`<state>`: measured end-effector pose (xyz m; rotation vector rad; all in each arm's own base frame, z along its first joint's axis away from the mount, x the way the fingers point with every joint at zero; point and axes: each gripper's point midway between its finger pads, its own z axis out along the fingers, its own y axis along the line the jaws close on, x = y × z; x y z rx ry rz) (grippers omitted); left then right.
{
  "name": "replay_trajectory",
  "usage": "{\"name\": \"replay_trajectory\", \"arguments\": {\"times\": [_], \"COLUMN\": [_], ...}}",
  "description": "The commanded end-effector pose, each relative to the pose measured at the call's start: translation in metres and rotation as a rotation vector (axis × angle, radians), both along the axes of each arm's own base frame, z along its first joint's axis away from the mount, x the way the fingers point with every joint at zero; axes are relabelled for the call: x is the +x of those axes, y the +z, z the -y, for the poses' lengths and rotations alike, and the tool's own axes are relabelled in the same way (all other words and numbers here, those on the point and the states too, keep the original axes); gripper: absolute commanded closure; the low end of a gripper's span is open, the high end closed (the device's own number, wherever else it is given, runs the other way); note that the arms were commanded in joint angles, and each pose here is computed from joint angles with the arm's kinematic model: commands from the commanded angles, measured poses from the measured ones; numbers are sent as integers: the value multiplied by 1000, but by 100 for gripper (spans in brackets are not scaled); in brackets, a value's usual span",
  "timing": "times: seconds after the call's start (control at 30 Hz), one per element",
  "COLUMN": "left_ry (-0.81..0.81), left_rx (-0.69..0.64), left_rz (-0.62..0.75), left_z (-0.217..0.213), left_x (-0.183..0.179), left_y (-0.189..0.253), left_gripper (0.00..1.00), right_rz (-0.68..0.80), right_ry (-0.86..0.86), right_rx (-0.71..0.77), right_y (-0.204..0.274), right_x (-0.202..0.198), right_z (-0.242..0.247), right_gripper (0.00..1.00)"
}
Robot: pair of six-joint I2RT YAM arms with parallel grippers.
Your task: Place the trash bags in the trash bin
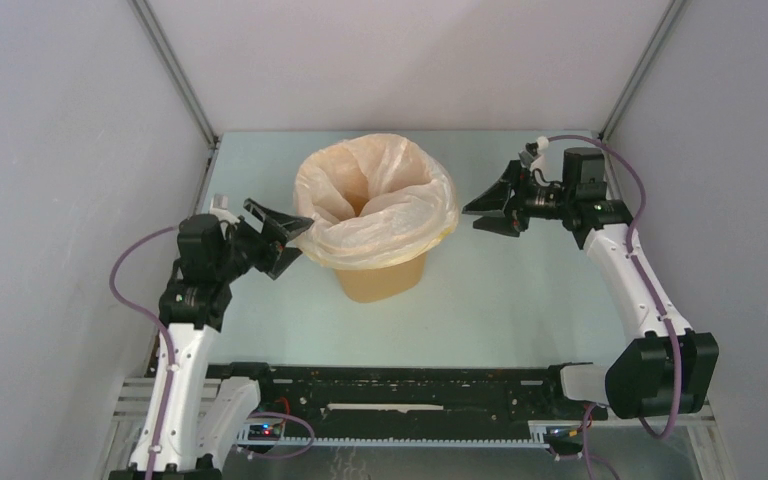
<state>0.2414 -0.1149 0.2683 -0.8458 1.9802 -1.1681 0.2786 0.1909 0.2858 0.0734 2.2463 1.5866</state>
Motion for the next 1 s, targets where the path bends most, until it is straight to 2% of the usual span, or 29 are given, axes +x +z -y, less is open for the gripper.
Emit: {"name": "replay_trajectory", "arguments": {"times": [0.0, 0.17, 0.23, 0.37, 0.43, 0.53, 0.67, 0.73, 0.8, 0.87, 0.97], "left_ry": [62, 76, 66, 58, 78, 120, 138, 121, 98, 86, 82], "left_rx": [-93, -91, -68, 83, 153, 189, 160, 112, 35, -52, -96], "left_rz": [29, 55, 81, 138, 108, 37, 1, -3, 2, 23, 9], "left_z": [-2, -4, -4, -13, -22, -31, -31, -24, -15, -7, -4], "left_x": [-1, -7, -7, -11, -16, -26, -37, -38, -33, -26, -22], "left_y": [6, 12, 21, 47, 49, 28, 7, 2, -2, 1, -8], "left_gripper": [12, 7, 1, 0, 0, 2, 2, 6, 15, 23, 31], "right_rz": [86, 57, 54, 48, 41, 28, 22, 17, 14, 5, 1], "right_ry": [61, 60, 58, 55, 58, 52, 56, 55, 53, 54, 53], "right_rx": [98, 145, 164, 185, 197, 212, 240, 248, 250, 252, 257], "right_y": [23, 6, 4, 3, 1, -1, -1, -2, -6, -9, -11], "right_x": [-5, 0, 4, 13, 17, 24, 32, 36, 39, 42, 45], "right_z": [-15, -22, -24, -29, -32, -35, -37, -38, -39, -40, -42], "right_gripper": [26, 29, 28, 25, 24, 28, 37, 40, 41, 46, 54]}}
